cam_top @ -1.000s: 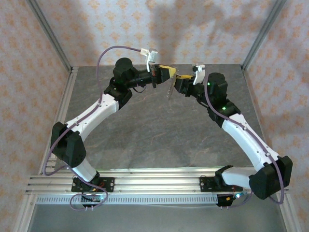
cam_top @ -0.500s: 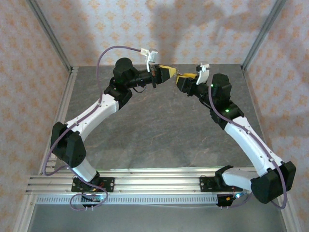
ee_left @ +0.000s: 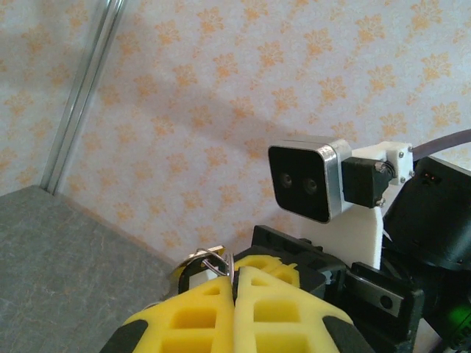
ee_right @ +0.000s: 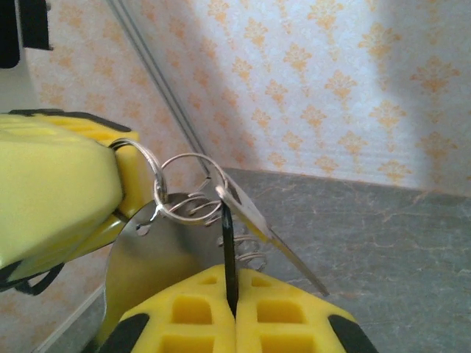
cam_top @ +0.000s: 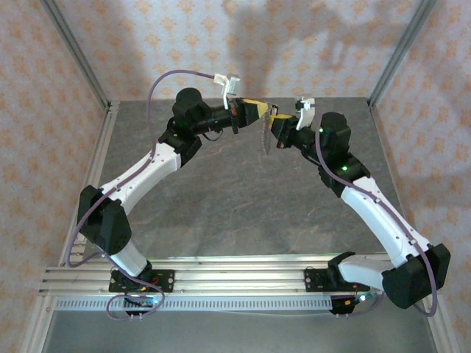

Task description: Put the keys on the keyring

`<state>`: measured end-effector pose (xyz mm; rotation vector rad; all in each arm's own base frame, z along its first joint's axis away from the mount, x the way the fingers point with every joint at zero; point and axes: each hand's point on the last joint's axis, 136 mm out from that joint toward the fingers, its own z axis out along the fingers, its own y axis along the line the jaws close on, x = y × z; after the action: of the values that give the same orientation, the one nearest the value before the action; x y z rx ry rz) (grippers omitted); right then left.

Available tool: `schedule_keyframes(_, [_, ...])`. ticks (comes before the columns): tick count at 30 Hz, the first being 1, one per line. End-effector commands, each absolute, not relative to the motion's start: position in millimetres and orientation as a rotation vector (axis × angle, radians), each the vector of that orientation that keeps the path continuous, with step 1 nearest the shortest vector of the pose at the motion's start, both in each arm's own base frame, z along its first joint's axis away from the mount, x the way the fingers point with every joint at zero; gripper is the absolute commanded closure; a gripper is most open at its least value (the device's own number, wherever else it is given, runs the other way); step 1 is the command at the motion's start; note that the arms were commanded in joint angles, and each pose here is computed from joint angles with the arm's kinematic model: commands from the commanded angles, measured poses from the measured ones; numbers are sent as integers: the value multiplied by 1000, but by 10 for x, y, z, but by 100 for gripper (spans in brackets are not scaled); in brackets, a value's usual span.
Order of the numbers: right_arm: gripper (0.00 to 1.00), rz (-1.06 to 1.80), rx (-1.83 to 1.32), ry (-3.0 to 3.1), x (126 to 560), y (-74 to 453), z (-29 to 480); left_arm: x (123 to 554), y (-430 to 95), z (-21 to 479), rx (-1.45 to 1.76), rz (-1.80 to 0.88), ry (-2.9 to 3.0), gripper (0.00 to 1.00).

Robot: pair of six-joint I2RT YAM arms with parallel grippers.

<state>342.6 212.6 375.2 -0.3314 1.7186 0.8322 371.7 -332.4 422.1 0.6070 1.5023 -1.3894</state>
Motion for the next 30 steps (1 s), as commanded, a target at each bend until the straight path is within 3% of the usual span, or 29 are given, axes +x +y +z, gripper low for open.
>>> schedule_keyframes(1, [100, 817, -327, 1672, 3369, 2063, 3880, 3527, -3295, 4528, 644, -1393, 1398, 100])
schedule_keyframes(17, [100, 759, -326, 1680, 3263, 1950, 3808, 3508, -3281, 4519, 638, -1393, 1406, 100])
schedule_keyframes(30, [100, 809, -356, 1636, 3275, 2041, 4054, 3524, -3326, 4423, 649, -1393, 1434, 100])
